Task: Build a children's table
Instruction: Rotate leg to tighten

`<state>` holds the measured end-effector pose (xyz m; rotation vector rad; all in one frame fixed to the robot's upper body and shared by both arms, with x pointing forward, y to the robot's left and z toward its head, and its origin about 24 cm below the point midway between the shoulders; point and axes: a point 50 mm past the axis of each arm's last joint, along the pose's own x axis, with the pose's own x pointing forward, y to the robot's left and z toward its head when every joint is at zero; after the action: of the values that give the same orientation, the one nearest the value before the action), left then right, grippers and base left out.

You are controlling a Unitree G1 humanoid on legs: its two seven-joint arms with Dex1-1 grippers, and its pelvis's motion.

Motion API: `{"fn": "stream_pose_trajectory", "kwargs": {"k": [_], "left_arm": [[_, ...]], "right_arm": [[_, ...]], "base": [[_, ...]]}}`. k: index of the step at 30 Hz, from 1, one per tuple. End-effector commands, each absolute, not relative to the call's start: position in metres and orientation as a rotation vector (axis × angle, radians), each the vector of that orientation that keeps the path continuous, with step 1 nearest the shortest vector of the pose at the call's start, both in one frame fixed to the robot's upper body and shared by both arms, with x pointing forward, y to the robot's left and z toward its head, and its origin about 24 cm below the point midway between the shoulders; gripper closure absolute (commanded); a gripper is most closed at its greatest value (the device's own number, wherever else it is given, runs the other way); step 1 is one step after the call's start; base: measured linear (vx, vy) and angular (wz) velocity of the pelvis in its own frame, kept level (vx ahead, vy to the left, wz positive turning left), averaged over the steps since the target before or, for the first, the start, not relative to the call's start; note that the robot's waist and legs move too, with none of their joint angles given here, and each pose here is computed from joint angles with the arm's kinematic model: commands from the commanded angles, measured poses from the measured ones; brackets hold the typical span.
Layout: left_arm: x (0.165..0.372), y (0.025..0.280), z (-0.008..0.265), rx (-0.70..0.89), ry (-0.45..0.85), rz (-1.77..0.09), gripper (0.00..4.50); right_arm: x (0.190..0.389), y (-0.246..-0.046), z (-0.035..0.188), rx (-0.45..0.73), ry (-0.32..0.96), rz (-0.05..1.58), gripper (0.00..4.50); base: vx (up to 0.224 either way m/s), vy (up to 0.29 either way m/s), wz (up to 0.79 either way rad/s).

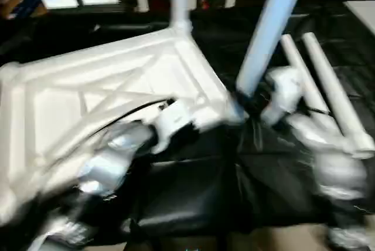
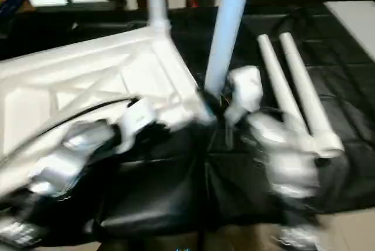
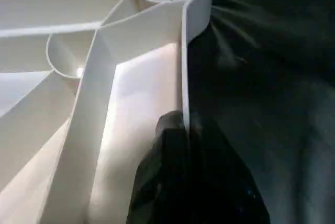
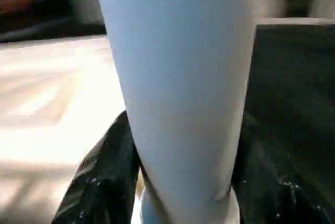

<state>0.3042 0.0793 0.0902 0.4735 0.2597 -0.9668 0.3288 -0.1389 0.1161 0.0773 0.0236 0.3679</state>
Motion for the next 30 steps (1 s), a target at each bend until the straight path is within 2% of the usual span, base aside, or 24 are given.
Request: {"fn": "stream_pose_trajectory", "kwargs": {"k": [1,4,6,8,9,11,15,17,20,21,25,30], "left_arm": [[0.290,0.064,0.067,0.453,0.348,-1.042,4.50],[0.292,0.040,0.073,0.408,0.320,-1.044,4.50],[0.291,0.031,0.078,0.412,0.281,-1.081,4.50],[0.292,0.033,0.079,0.425,0.271,-1.086,4.50],[0.292,0.040,0.078,0.453,0.266,-1.090,4.50],[0.291,0.047,0.078,0.481,0.247,-1.108,4.50],[0.283,0.067,0.077,0.494,0.215,-1.202,4.50],[0.281,0.074,0.077,0.486,0.220,-1.212,4.50],[0.277,0.085,0.079,0.449,0.232,-1.230,4.50],[0.275,0.090,0.079,0.439,0.241,-1.242,4.50],[0.274,0.100,0.076,0.453,0.262,-1.237,4.50],[0.273,0.107,0.073,0.468,0.273,-1.238,4.50]], "right_arm": [[0.329,-0.161,0.064,0.127,0.247,0.131,2.54],[0.339,-0.141,0.056,0.168,0.253,0.064,2.54],[0.344,-0.123,0.061,0.190,0.224,0.142,2.54],[0.344,-0.120,0.069,0.188,0.186,0.204,2.54],[0.345,-0.122,0.083,0.155,0.108,0.281,2.54],[0.343,-0.127,0.094,0.128,0.047,0.338,1.98],[0.331,-0.154,0.119,0.068,-0.041,0.520,1.65],[0.322,-0.162,0.124,0.028,-0.038,0.625,1.42],[0.306,-0.177,0.128,-0.115,-0.009,0.756,1.07],[0.301,-0.186,0.131,-0.138,-0.008,0.776,1.07],[0.295,-0.196,0.136,-0.109,-0.019,0.809,1.07],[0.288,-0.199,0.134,-0.077,0.005,0.860,1.51]], "base": [[-0.060,0.006,-0.02],[0.000,0.000,0.00],[0.000,0.000,0.00],[0.000,0.000,0.00],[0.000,0.000,0.00],[0.000,0.000,0.00],[0.000,0.000,0.00],[0.033,-0.016,0.05],[0.085,-0.011,0.01],[0.079,-0.005,-0.01],[0.034,-0.004,0.00],[0.000,0.000,0.00]]}}
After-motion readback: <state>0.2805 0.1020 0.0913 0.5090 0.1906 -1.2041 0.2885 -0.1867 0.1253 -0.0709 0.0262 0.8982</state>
